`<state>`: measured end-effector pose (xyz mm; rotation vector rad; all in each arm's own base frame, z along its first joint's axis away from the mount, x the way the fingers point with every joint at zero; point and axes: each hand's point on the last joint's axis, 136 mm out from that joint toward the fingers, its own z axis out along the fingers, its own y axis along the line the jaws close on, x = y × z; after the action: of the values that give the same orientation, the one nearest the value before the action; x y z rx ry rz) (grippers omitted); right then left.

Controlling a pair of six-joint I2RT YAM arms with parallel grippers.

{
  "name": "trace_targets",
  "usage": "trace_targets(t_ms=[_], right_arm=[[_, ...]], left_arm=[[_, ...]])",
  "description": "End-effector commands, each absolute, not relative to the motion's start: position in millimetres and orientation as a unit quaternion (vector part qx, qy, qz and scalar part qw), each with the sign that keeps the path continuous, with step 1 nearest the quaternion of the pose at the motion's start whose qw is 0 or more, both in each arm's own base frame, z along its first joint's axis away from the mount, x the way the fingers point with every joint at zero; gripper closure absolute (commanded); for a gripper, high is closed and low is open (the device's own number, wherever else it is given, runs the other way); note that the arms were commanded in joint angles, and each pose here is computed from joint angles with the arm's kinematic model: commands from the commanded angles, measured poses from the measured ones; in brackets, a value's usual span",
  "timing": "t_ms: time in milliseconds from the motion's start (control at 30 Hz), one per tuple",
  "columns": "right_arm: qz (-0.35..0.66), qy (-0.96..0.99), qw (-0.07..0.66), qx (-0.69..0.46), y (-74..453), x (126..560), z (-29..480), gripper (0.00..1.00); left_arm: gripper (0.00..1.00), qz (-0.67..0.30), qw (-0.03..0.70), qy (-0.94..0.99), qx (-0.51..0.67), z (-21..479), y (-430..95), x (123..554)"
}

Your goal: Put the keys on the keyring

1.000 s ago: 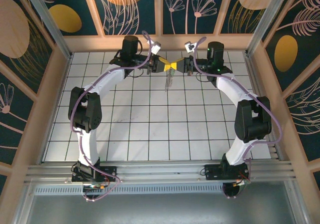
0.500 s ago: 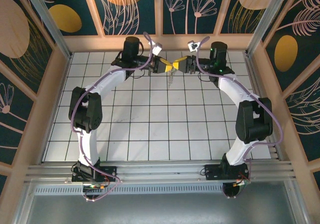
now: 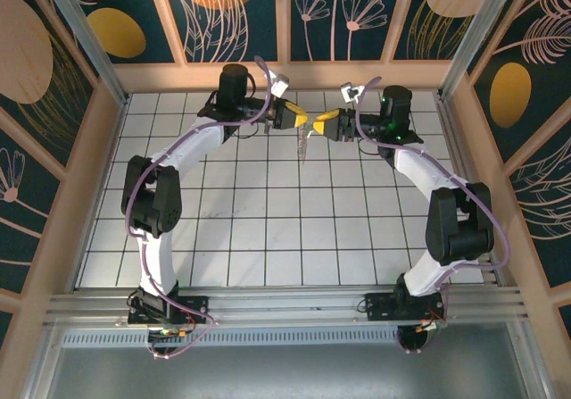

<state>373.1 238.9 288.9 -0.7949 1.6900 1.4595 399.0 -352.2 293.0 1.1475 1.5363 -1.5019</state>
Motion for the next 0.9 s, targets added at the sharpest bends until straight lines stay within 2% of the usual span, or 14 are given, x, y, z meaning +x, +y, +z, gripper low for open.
trace_targets(t_ms=[0, 233, 400, 500, 667, 867], right_arm=[[0.571, 0.633, 0.395, -0.342, 236.9, 360.5, 305.5, 0.56], [0.576, 0.632, 0.387, -0.345, 239.0, 358.8, 300.4, 0.56], [0.58, 0.631, 0.38, -0.348, 241.9, 357.8, 295.7, 0.61], [0.58, 0.634, 0.377, -0.346, 241.6, 358.6, 292.1, 0.68], [0.58, 0.636, 0.373, -0.347, 241.7, 356.9, 288.0, 0.88], [0.581, 0.638, 0.369, -0.346, 241.3, 355.4, 284.0, 0.93]], left_arm=[[1.0, -0.581, 0.366, 0.559, 0.465, 325.5, -351.8, 384.4], [1.0, -0.582, 0.366, 0.556, 0.466, 328.7, -354.5, 384.8], [1.0, -0.583, 0.367, 0.555, 0.467, 330.4, -355.5, 384.6], [1.0, -0.583, 0.369, 0.553, 0.467, 332.2, -355.7, 384.0], [1.0, -0.583, 0.371, 0.552, 0.467, 334.1, -355.9, 384.0], [1.0, -0.58, 0.378, 0.551, 0.466, 337.7, -355.8, 385.0]])
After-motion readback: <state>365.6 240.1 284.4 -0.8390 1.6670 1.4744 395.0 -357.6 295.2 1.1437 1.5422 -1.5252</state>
